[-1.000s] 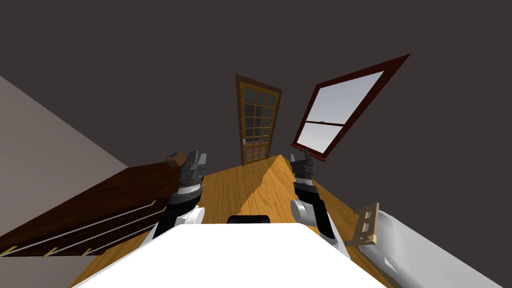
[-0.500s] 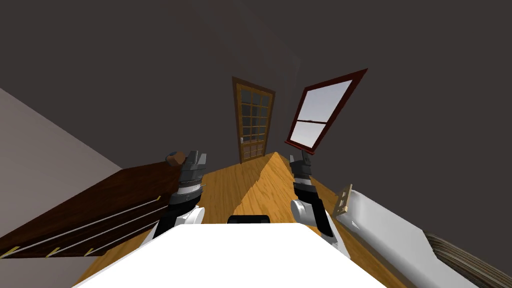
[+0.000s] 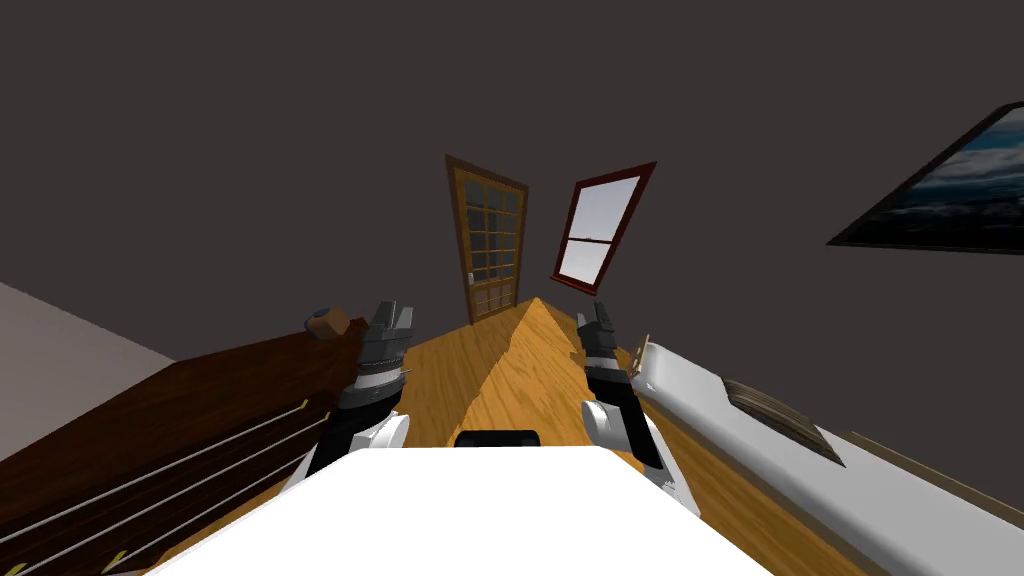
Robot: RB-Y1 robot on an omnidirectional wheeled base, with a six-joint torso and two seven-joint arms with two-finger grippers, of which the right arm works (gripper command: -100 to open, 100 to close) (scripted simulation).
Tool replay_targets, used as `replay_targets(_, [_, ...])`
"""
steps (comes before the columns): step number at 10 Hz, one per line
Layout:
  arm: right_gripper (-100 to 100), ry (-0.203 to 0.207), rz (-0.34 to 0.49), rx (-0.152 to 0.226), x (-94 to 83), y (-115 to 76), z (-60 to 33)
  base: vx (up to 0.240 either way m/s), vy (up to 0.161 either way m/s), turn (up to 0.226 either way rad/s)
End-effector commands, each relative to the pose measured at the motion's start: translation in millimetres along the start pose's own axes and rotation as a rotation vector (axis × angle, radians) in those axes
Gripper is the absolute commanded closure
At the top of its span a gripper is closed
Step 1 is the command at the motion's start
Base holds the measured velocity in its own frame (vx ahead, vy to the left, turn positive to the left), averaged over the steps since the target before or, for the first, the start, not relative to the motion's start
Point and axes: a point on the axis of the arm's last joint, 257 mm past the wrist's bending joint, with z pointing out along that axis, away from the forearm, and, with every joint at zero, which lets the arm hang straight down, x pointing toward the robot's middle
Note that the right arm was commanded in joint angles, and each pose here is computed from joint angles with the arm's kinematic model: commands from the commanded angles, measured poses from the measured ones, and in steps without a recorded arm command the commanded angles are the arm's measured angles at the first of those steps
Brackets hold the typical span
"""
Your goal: Pull the door open
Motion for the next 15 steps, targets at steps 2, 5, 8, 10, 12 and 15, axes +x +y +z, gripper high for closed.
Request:
replay_targets(2, [-100,0.015,-0.077,0.042,1.3,-16.4,-2.2,-0.228,0.033,-0.331])
replay_targets(5, [-100,0.029,-0.146,0.079,1.8,-30.5,-4.3,-0.137,0.064,-0.278])
replay_targets(8, [-100,0.044,-0.215,0.115,1.9,-44.6,-6.7,-0.103,0.035,-0.262])
replay_targets(10, [-100,0.054,-0.261,0.139,1.6,-54.0,-8.6,-0.120,0.027,-0.284])
replay_targets(12, [-100,0.065,-0.312,0.165,1.1,-64.3,-10.9,-0.102,0.036,-0.288])
replay_targets(15, [-100,0.083,-0.396,0.209,-0.6,-81.5,-15.3,-0.077,0.052,-0.325])
